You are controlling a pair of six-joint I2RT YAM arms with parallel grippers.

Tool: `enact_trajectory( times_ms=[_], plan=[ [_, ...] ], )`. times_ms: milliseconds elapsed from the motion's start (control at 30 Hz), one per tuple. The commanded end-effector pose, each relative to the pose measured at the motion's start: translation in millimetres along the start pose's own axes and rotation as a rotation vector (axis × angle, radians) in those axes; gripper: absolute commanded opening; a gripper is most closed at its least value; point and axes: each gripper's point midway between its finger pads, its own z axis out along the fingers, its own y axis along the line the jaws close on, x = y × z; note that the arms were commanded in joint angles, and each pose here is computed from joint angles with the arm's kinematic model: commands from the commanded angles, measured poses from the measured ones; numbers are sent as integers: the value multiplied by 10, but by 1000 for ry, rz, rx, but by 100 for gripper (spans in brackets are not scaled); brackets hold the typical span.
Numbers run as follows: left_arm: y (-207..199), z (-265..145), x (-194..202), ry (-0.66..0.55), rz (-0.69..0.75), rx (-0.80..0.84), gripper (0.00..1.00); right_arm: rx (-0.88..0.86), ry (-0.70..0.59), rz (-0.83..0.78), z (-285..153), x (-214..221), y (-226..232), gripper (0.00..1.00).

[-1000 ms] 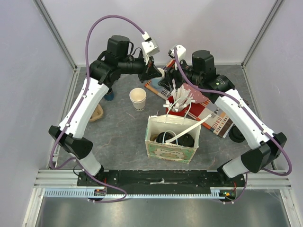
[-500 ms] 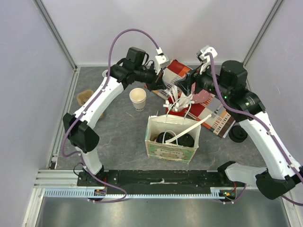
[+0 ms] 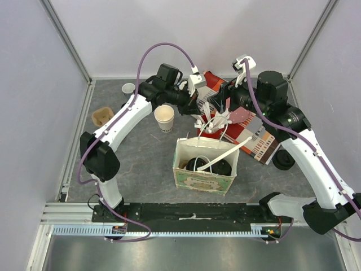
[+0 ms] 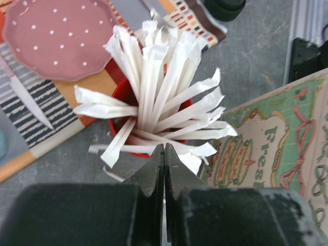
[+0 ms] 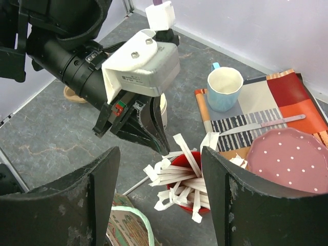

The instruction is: Pack the takeout coffee

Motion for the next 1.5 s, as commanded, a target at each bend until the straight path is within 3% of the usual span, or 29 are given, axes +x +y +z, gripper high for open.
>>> enact_trajectory(
  times_ms=[0, 333, 533, 700, 933, 1100, 1467],
  plan=[
    [-119, -114, -413, -140, -10, 56, 2, 16, -55, 10, -90, -217, 12, 72],
    [52, -184, -441, -146, -6, -4, 2, 31, -44, 20, -81, -183, -22, 73],
    [-38, -939, -1152, -296, 63, -33, 2, 51, -55, 21, -115, -241, -68, 72],
    [-296, -1223, -1127, -286, 161, -19, 2, -3, -17, -39, 42, -198, -38, 70],
    [-486, -1264, -1176, -327, 132, 55, 2, -141, 62, -133, 473, -140, 121, 71],
    [-501, -1319, -1245, -341, 113, 41, 2, -159, 55, -206, 557, -201, 202, 74],
    [-385, -1236, -1226, -337, 90, 25, 2, -216, 124, -270, 548, -62, 297, 68]
  ],
)
